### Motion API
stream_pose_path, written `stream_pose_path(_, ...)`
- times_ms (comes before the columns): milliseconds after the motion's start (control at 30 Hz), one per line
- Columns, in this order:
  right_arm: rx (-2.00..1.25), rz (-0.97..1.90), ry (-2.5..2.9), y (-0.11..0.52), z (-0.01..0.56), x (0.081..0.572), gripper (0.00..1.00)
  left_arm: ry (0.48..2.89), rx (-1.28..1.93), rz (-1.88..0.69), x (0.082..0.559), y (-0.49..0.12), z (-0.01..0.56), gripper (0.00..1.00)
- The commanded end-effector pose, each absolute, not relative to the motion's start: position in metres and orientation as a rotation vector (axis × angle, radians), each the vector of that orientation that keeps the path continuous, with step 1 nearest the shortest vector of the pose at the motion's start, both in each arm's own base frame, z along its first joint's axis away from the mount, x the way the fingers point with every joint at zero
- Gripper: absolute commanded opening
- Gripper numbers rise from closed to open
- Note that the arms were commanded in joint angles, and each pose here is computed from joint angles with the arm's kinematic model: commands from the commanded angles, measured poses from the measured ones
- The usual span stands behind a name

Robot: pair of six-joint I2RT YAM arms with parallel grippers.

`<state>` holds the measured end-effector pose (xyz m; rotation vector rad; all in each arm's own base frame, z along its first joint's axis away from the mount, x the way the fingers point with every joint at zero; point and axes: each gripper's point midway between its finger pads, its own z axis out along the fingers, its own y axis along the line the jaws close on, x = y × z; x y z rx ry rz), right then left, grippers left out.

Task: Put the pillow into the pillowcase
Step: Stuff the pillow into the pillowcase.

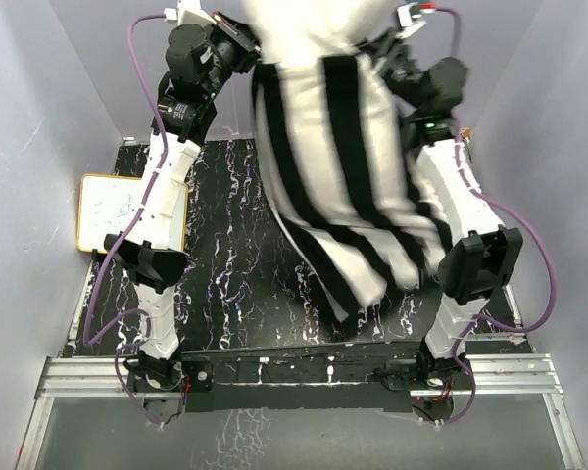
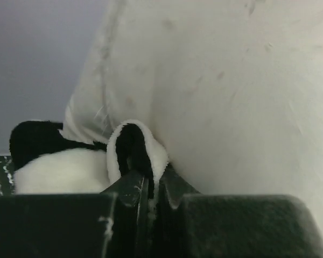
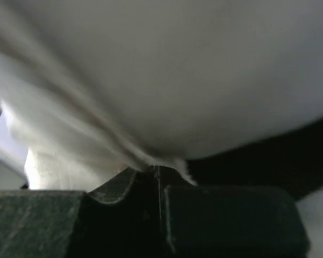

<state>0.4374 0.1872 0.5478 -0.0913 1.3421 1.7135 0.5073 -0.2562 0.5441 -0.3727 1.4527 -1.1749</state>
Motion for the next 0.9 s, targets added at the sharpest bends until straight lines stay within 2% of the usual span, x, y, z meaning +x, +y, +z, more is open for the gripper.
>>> stream_pose_path(0, -0.602, 1.705, 1.115, 0.252, 0.63, 0.275, 0.08, 1.232, -0.267, -1.264, 0.488, -0.246, 0.603, 0.0)
stream_pose_path(133, -0.277, 1.511, 1.09, 0.116, 0.627, 0.378, 0.08, 1.132, -0.087, -1.258, 0.437, -0.242, 0.634, 0.0)
stream_pose_path(200, -0.169, 1.488, 1.078, 0.074, 0.621, 0.405, 0.08, 1.13, -0.098, -1.218, 0.429, -0.234, 0.638, 0.0)
stream_pose_path(233, -0.179, 1.498, 1.072, 0.076, 0.621, 0.401, 0.08, 1.134, -0.135, -1.194, 0.434, -0.229, 0.637, 0.0)
stream_pose_path(300, -0.291, 1.573, 1.084, 0.127, 0.623, 0.374, 0.08, 1.167, -0.218, -1.142, 0.458, -0.224, 0.627, 0.0)
stream_pose_path(400, -0.588, 1.688, 1.076, 0.244, 0.633, 0.282, 0.08, 1.152, -0.27, -1.184, 0.487, -0.232, 0.626, 0.0)
stream_pose_path(467, -0.667, 1.735, 1.058, 0.265, 0.638, 0.252, 0.08, 1.161, -0.252, -1.251, 0.498, -0.248, 0.615, 0.0)
stream_pose_path(533, -0.593, 1.627, 1.063, 0.23, 0.645, 0.281, 0.08, 1.162, -0.154, -1.289, 0.484, -0.265, 0.612, 0.0)
stream_pose_path(667, -0.253, 1.46, 1.065, 0.089, 0.632, 0.388, 0.08, 1.064, 0.035, -1.313, 0.417, -0.276, 0.633, 0.0)
stream_pose_path(733, -0.172, 1.431, 1.059, 0.059, 0.627, 0.407, 0.08, 1.05, 0.004, -1.26, 0.405, -0.263, 0.641, 0.0)
stream_pose_path(800, -0.248, 1.491, 1.065, 0.094, 0.628, 0.39, 0.08, 1.069, -0.097, -1.172, 0.423, -0.245, 0.642, 0.0)
stream_pose_path(867, -0.428, 1.584, 1.081, 0.18, 0.634, 0.34, 0.08, 1.113, -0.17, -1.157, 0.468, -0.249, 0.627, 0.0)
